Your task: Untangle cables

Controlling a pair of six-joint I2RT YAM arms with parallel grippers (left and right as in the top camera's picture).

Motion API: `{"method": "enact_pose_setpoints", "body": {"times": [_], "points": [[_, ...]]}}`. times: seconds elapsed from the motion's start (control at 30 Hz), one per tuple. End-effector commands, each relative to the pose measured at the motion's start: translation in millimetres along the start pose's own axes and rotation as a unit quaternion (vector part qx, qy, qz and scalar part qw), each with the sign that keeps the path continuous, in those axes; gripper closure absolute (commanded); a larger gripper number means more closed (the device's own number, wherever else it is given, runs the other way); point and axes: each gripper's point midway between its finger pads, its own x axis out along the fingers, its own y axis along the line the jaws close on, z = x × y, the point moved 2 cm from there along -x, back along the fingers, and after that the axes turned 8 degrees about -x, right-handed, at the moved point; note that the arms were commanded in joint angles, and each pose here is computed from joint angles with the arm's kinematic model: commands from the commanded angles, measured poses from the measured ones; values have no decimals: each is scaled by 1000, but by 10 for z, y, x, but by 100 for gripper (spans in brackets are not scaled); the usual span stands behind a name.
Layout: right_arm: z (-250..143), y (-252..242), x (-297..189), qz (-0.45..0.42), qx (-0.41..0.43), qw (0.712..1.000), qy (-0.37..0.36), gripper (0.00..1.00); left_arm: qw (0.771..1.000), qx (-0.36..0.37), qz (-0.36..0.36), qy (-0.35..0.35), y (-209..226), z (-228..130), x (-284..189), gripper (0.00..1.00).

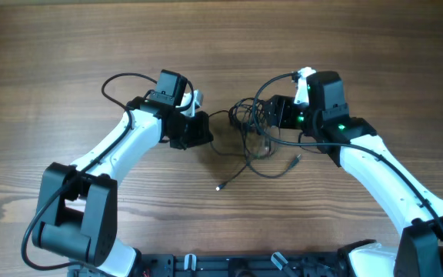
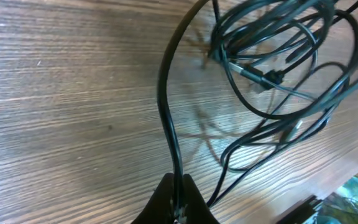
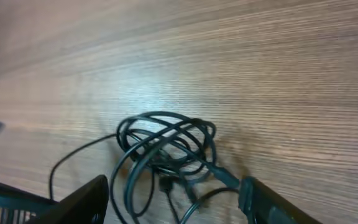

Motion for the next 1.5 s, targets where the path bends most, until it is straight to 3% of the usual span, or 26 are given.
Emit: {"method": "enact_pose_setpoints", "body": {"times": [0.0, 0.13, 0.23, 0.33, 0.37, 0.43, 0.5, 0.6, 0.67, 0.83, 0.97, 1.0, 1.03, 1.1, 1.13, 1.17, 1.23, 1.33, 1.47], "points": [[-25, 98, 36, 26, 56, 998, 12, 31, 999, 33, 6, 2, -63, -68, 1, 96], [-289, 294, 242, 66, 143, 985, 76, 35, 997, 81, 13, 8, -219, -205, 112, 96], [-472, 315, 477, 63, 144, 982, 106, 36, 995, 91, 26, 12, -233, -273, 149, 96], [-592, 339, 658, 79, 154, 977, 127, 68, 995, 97, 28, 14, -254, -303, 166, 96], [-562, 388, 680, 99, 150, 976, 123, 96, 995, 96, 30, 14, -246, -302, 166, 96], [-464, 491, 662, 136, 108, 979, 105, 96, 994, 94, 47, 9, -187, -289, 161, 96], [-399, 693, 514, 231, 39, 967, 102, 96, 991, 89, 97, -8, -28, -243, 137, 96], [-286, 882, 48, 393, -20, 914, 94, 96, 984, 81, 154, -35, 176, -139, 68, 96], [-63, 758, -294, 445, -12, 893, 65, 96, 982, 64, 169, -50, 295, -42, 2, 96], [487, -94, -632, 320, 56, 944, -52, 96, 975, -29, 207, -75, 842, 221, -315, 96], [354, -660, -479, 151, 145, 977, -41, 96, 965, -120, 209, -99, 1243, 374, -578, 96], [264, -712, -455, 130, 150, 980, -25, 96, 966, -134, 197, -98, 1263, 380, -596, 96], [139, -599, -452, 153, 111, 982, -1, 96, 981, -140, 118, -70, 1092, 352, -561, 77], [-57, -352, -449, 193, 57, 979, 36, 96, 996, -87, -23, -27, 647, 310, -512, 49], [-121, -255, -444, 204, 38, 977, 48, 96, 996, -66, -59, -17, 515, 291, -510, 35], [-166, -109, -454, 227, 14, 972, 56, 96, 994, -30, -107, -4, 325, 254, -511, 30], [-188, 163, -488, 267, -22, 962, 58, 96, 986, 29, -161, 10, 50, 180, -491, 27], [-153, 700, -637, 338, -92, 936, 40, 96, 979, 105, -177, -2, -282, 159, -362, 31], [-66, 992, -812, 356, -118, 927, 13, 96, 973, 130, -191, -24, -537, 201, -296, 40]]}}
